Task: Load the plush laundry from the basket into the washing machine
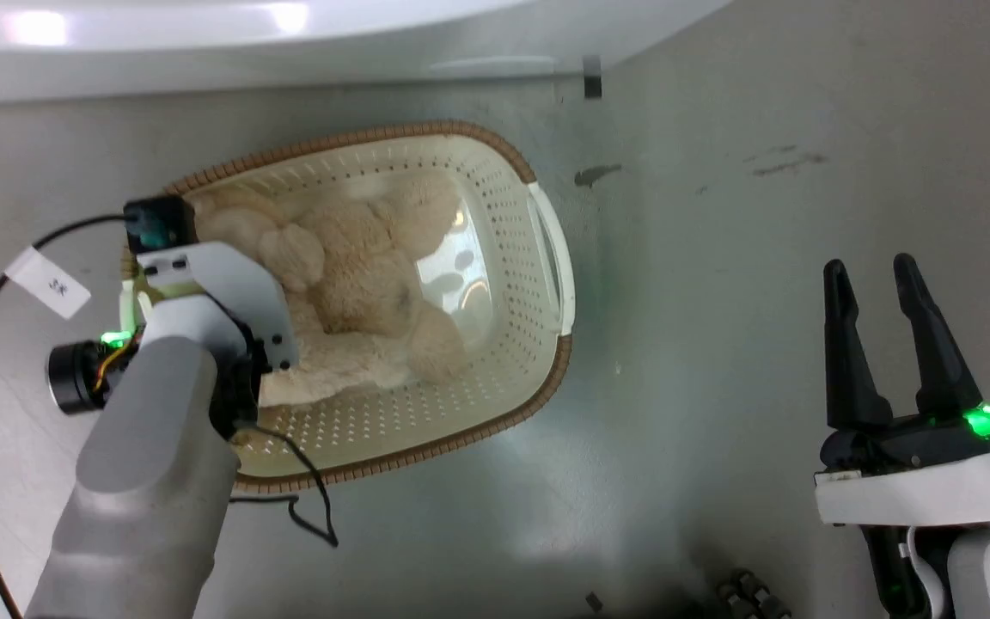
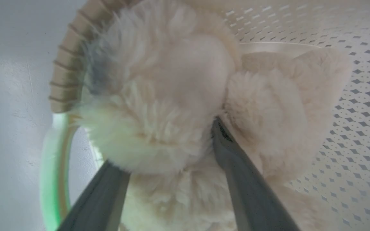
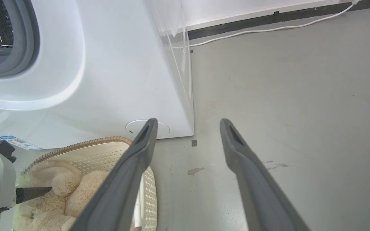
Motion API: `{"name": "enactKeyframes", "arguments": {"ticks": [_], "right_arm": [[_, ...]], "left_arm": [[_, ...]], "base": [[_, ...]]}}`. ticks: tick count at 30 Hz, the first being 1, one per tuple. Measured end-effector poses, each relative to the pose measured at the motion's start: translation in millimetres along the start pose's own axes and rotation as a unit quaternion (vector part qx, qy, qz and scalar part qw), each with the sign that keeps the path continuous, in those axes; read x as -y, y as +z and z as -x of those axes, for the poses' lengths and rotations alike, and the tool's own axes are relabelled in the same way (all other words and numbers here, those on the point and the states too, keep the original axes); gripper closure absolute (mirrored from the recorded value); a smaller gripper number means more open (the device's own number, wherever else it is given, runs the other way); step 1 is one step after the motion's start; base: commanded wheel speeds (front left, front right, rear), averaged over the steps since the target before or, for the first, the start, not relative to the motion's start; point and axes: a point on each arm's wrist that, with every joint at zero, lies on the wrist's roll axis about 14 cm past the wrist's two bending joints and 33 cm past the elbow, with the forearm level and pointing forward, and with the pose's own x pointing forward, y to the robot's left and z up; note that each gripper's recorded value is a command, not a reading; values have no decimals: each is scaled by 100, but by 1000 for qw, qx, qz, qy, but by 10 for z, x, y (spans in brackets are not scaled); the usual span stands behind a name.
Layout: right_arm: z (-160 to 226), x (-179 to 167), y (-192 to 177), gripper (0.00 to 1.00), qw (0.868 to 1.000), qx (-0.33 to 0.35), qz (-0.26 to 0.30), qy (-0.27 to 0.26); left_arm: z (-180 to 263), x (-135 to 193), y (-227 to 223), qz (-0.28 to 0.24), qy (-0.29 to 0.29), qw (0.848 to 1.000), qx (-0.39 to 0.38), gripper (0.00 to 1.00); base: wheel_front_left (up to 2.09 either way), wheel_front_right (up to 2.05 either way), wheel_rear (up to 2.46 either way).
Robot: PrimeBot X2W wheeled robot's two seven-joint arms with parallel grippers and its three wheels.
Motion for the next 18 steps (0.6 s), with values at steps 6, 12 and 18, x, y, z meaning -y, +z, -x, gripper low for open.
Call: {"name": "enactKeyframes", "arguments": {"ticks": [6, 12, 18], "right_arm": [[-59, 50, -152, 0, 1000, -13, -6, -7], [-116, 90, -271, 0, 1000, -21, -10, -12], [-175, 21, -262, 0, 1000, -16, -17, -2]], "left_arm": [[-197, 90, -110, 9, -11, 1000, -25, 0], [-369, 155, -155, 15, -18, 999, -36, 100], [-333, 213, 14, 26, -37, 999, -10, 100]], "base": [[0, 0, 0], [0, 0, 0], [0, 0, 0]]}}
